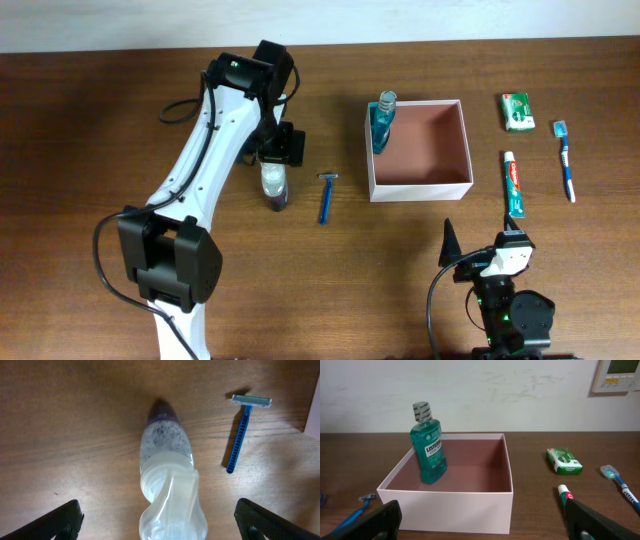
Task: Pack container
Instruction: 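Move the left gripper over the clear foam soap pump bottle, then lower the left gripper onto the soap pump head and close it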
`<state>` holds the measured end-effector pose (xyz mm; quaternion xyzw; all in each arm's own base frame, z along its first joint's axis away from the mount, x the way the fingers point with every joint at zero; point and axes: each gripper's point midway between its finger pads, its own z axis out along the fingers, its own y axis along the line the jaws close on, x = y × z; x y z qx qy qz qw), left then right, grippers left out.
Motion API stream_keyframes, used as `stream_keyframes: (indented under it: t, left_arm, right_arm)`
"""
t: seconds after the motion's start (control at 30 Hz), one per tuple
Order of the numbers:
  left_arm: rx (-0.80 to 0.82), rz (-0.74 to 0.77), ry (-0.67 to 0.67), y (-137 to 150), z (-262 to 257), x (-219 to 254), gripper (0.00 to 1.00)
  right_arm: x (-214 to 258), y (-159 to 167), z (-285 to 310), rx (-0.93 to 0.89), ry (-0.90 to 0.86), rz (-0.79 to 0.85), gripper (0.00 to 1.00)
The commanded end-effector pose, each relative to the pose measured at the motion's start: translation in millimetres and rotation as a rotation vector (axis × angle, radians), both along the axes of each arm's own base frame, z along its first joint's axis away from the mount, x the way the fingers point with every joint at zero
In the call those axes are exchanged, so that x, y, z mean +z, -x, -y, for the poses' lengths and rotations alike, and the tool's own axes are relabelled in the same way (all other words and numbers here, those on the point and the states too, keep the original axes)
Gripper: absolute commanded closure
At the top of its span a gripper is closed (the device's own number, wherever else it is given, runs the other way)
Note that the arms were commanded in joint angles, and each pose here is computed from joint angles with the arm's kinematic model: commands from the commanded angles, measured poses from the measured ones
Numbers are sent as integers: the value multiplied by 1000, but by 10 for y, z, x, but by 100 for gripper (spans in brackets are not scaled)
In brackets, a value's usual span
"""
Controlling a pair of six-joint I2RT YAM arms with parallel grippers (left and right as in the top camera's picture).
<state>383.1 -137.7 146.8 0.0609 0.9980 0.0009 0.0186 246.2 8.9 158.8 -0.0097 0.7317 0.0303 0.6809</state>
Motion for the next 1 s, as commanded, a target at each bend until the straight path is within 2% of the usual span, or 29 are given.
stream_keyframes:
  t: [0.0, 0.1, 0.17, 0.5, 0.67, 0.97]
  left_arm:
    - [45, -46, -27, 45, -50, -113, 1]
    - [51, -70, -37, 81, -63, -149, 3]
    - [51, -72, -37, 84, -64, -152, 10]
    - [51, -41, -25, 2, -34, -163, 11]
    - [51, -28, -20, -31, -22, -163, 28]
    - [51, -19, -17, -54, -14, -163, 37]
  right_arm:
    - [-22, 1, -2, -2, -3, -4, 1]
    - [-22, 1, -1, -2, -3, -4, 1]
    - [-22, 1, -1, -2, -3, -4, 1]
    - [-22, 1, -1, -2, -3, -4, 1]
    - [-22, 1, -1, -2, -3, -4, 1]
    - [-22, 1, -2, -2, -3, -4, 1]
